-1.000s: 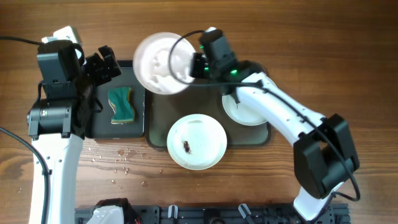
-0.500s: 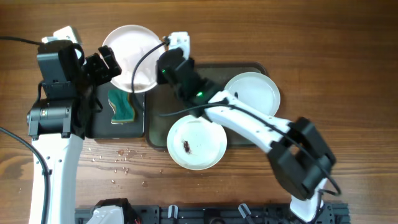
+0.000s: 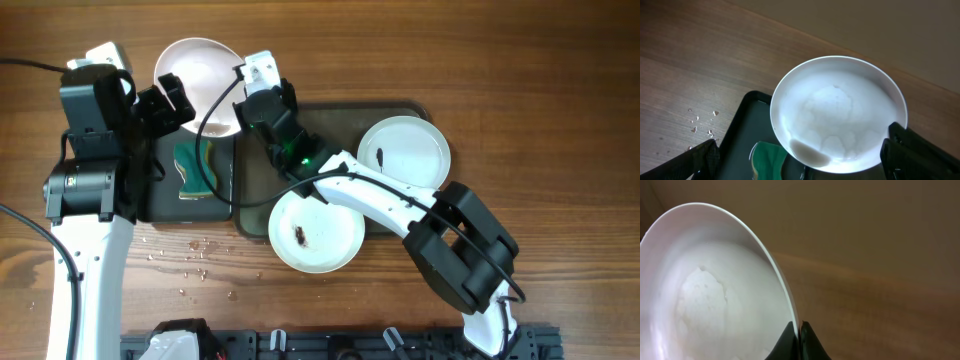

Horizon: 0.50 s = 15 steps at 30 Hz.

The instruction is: Clean dirty plates on tray and stack at the side

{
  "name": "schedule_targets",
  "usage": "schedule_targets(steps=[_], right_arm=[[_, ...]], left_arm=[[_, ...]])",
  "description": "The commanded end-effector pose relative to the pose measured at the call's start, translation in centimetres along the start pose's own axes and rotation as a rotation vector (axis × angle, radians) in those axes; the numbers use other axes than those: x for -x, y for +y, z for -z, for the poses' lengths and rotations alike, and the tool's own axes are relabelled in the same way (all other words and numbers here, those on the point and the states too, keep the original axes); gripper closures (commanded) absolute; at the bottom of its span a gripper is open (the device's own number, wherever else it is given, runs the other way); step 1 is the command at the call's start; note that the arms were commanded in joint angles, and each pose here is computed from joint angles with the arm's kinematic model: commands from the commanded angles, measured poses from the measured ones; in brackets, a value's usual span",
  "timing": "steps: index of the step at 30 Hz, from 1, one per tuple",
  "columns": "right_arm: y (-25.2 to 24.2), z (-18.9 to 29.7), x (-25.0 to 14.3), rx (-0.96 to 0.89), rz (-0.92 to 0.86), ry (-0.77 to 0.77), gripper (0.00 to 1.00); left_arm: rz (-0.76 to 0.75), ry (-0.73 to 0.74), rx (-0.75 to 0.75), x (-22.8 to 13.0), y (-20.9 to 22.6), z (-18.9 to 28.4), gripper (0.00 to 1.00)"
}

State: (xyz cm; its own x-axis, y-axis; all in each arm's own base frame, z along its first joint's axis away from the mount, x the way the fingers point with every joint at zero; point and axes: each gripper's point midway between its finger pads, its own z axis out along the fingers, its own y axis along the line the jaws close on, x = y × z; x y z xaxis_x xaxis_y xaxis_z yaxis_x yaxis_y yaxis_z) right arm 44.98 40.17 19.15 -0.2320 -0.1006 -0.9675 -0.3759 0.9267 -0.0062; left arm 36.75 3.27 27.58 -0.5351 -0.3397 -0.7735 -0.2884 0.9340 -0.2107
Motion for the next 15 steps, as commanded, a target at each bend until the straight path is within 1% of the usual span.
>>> schedule_targets(steps=[1,5,9,15], right_arm=[[0.3,-0.2,1.6,-0.012,0.167,-0.063,0.96],[1.0,0.0,3.3,0.021,0.251,-0.130,0.96],[2.4,0.3,4.5,0.080,0.394,-0.197,0.96],[2.4,0.5,5.8,0.058,0.490,-0.253,0.96]], left_arm=[[0.000,-0.004,0.013,0.1,0.3,0.0,0.00],[0.000,-0.004,0.013,0.1,0.3,0.0,0.00],[0.000,-0.004,0.013,0.1,0.3,0.0,0.00],[0.000,-0.004,0.013,0.1,0.3,0.0,0.00]])
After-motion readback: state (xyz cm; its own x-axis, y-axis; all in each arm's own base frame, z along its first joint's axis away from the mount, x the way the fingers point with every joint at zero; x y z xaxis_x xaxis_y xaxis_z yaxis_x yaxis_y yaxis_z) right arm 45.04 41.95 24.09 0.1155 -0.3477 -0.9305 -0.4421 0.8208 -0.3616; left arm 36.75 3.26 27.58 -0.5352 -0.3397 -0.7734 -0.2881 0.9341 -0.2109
